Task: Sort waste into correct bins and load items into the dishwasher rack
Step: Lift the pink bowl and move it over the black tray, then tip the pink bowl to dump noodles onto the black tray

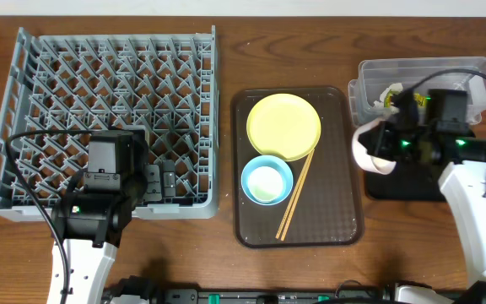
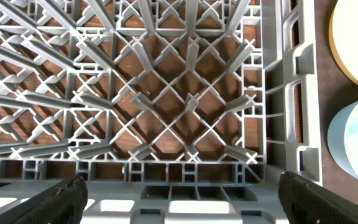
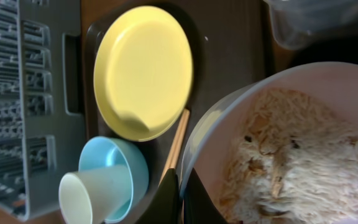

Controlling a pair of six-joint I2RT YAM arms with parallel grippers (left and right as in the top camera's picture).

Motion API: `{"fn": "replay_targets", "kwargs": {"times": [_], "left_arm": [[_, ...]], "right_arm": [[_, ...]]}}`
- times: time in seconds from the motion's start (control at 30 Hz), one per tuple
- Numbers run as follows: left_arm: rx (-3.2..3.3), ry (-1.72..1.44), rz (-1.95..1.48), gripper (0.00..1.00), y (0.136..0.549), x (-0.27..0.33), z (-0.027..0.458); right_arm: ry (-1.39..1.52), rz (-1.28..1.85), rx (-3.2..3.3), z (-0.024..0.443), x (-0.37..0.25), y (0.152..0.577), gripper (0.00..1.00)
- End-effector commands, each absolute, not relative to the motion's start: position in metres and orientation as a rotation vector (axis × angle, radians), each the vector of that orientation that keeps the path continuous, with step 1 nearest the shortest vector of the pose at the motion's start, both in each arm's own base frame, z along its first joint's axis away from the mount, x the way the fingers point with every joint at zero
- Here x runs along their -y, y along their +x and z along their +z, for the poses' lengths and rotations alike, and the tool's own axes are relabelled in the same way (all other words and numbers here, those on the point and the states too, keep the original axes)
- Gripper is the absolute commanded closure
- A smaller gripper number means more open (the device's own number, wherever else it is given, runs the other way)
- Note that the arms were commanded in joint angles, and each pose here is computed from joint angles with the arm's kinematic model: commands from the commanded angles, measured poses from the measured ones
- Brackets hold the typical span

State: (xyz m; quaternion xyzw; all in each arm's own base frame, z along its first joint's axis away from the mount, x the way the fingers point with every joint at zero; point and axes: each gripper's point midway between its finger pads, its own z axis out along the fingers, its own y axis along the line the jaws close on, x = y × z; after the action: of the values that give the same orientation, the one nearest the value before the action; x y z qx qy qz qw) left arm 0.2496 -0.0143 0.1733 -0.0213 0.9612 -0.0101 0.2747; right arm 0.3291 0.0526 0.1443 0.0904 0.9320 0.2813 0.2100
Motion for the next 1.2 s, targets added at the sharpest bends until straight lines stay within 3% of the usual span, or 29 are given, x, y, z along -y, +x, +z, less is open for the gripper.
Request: {"fn": "replay_targets", "kwargs": {"times": [0.0, 0.7, 1.17], "left_arm": [[-2.569, -0.055, -0.029, 0.00, 0.252, 0.015, 0.180], [-2.569, -0.054, -0.029, 0.00, 0.252, 0.015, 0.180], [-2.569, -0.054, -0.029, 0.00, 0.252, 0.015, 0.180]], "right_arm": [[0.165, 0.894, -2.527, 0.161, -0.048, 0.326, 0.99], [0.352, 1.446, -2.258, 0.137, 0.007, 0.331, 0.99], [0.546, 1.596, -1.970, 0.138, 0.063, 0.338, 0.99]]}}
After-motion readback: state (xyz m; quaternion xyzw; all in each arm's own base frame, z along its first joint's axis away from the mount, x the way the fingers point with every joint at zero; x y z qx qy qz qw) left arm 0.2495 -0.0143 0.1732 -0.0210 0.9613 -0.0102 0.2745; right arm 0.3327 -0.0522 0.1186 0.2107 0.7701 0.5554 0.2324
